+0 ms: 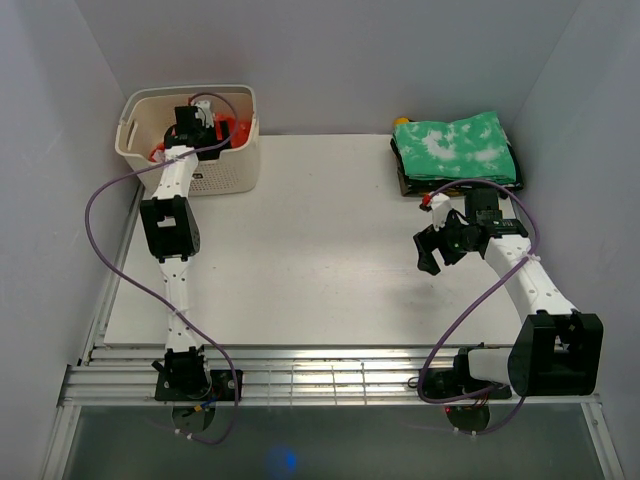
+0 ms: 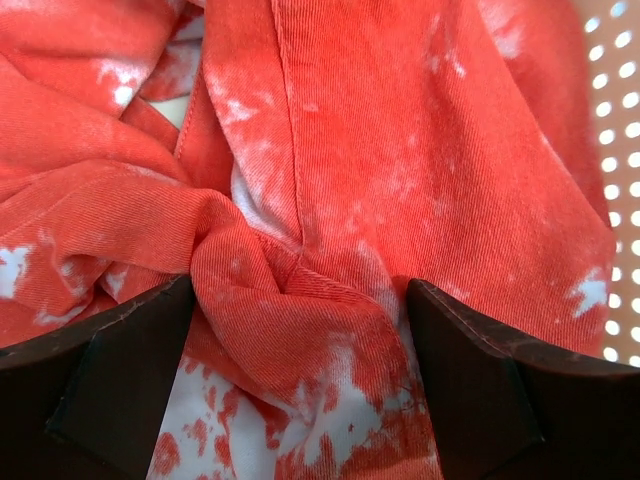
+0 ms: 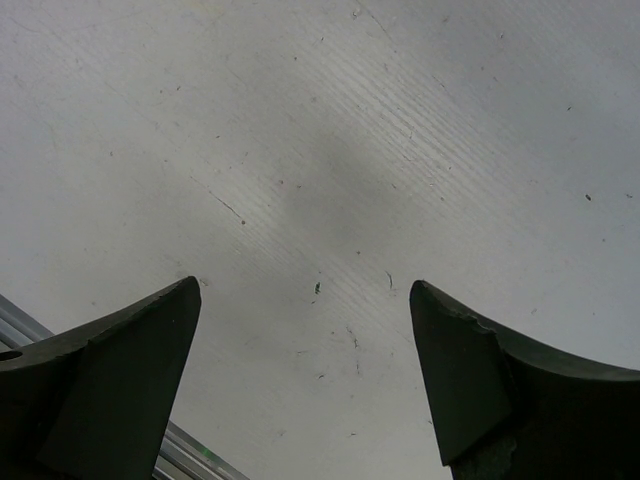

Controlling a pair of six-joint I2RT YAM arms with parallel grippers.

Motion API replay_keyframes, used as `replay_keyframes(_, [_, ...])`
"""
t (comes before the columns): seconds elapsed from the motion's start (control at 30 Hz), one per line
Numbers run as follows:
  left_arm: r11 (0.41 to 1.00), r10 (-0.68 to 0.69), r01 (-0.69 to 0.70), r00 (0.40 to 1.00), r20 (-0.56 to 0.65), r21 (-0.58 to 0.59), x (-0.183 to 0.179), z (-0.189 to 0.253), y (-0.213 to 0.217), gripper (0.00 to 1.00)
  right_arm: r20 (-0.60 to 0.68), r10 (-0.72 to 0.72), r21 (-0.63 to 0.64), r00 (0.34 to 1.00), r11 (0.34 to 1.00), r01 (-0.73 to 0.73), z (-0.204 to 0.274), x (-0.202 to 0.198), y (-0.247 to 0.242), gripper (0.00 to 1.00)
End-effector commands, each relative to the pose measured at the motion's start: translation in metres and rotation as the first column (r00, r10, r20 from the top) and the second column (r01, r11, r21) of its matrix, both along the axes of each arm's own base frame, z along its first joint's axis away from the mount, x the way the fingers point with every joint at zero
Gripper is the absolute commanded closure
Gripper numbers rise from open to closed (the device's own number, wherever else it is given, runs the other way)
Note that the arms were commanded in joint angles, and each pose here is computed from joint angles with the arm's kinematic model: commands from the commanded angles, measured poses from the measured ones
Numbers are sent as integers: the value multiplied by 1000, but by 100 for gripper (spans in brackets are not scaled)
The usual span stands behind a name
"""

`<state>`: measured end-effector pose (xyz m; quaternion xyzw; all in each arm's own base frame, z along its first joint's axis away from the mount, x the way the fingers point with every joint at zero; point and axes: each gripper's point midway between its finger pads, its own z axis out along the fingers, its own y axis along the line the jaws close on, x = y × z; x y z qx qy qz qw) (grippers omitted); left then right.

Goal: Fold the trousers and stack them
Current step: Grab the trousers from the pile

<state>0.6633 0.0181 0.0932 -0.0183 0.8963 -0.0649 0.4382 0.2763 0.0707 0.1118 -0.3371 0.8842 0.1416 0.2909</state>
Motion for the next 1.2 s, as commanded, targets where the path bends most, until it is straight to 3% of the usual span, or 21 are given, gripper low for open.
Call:
replay_keyframes(0.0, [996,-19,30,992,-122,84,-32,2,11,2,33,3,10,999,1000,-4,14,7,3,9])
replay_keyframes(0.23, [994,-28,54,964,-265,94,-47,-58,13,3,27,-2,23,1000,1000,1,15,9,5,9])
replay_keyframes(0.3, [995,-33,57,964,-265,82,-46,-63,11,9,32,-3,18,999,1000,3,16,10,4,9])
replay_keyframes(0.33, [995,-32,55,963,-269,77,-46,-68,11,20,35,-3,16,999,1000,2,17,11,4,8])
replay_keyframes(0.43, [995,-39,60,972,-231,82,-36,-66,7,41,33,-8,16,999,1000,7,17,13,3,7])
replay_keyframes(0.47, [994,-45,65,975,-217,86,-33,-64,5,57,30,-8,19,1000,1000,7,18,13,4,6])
replay_keyframes(0.53, [991,-51,69,987,-155,117,-21,-49,2,75,27,-13,21,1000,1000,12,19,14,4,5])
replay_keyframes(0.57, [988,-51,69,990,-130,135,-17,-42,1,94,27,-14,24,1000,1000,14,20,15,5,5])
replay_keyframes(0.6, [985,-26,37,998,-64,168,-6,-21,6,100,30,-15,25,999,1000,15,21,15,5,5])
replay_keyframes(0.73, [976,33,-64,988,148,207,15,53,19,100,39,-19,25,999,1000,18,24,14,4,5])
replay_keyframes(0.9, [968,77,-184,867,492,173,27,179,32,100,62,-22,34,998,999,19,32,13,5,5])
replay_keyframes(1.07, [954,58,-265,619,783,139,6,321,41,100,95,-24,49,995,999,19,40,11,7,5])
replay_keyframes(1.17, [947,27,-291,488,873,134,-14,384,43,100,116,-23,56,993,998,16,45,9,8,5])
